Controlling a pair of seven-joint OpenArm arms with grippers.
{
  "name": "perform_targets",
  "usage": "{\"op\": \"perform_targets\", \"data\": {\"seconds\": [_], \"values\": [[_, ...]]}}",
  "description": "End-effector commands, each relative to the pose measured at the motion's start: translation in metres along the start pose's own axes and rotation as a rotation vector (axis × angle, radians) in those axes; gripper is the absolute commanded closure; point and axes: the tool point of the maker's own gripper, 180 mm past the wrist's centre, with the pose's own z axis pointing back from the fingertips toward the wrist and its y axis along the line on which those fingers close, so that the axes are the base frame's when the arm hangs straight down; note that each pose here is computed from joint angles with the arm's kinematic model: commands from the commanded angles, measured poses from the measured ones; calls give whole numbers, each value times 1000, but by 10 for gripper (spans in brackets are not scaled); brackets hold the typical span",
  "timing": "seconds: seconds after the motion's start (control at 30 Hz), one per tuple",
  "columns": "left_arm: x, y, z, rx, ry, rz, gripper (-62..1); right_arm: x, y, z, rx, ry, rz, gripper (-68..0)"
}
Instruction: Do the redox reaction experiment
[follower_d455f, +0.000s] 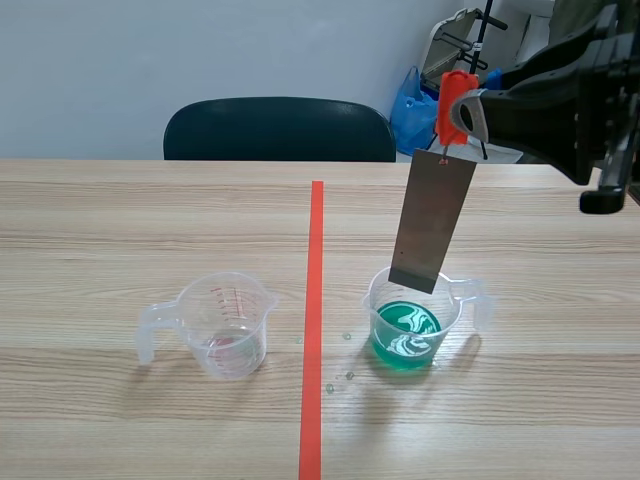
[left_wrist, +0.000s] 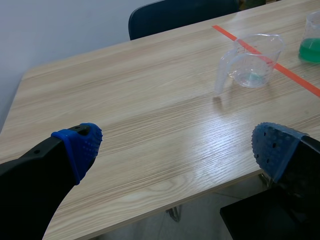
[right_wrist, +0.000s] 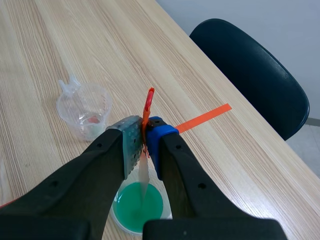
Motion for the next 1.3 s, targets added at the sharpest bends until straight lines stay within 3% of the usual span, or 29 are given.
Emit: {"op": "perform_targets", "data": {"seconds": [0.0, 1.27], "values": [[5, -1, -1, -1, -23, 11, -623, 16, -4, 1, -8, -44, 26, -8], [10, -1, -2, -1, -53, 10, -623, 19, -4, 1, -8, -62, 26, -8]]}}
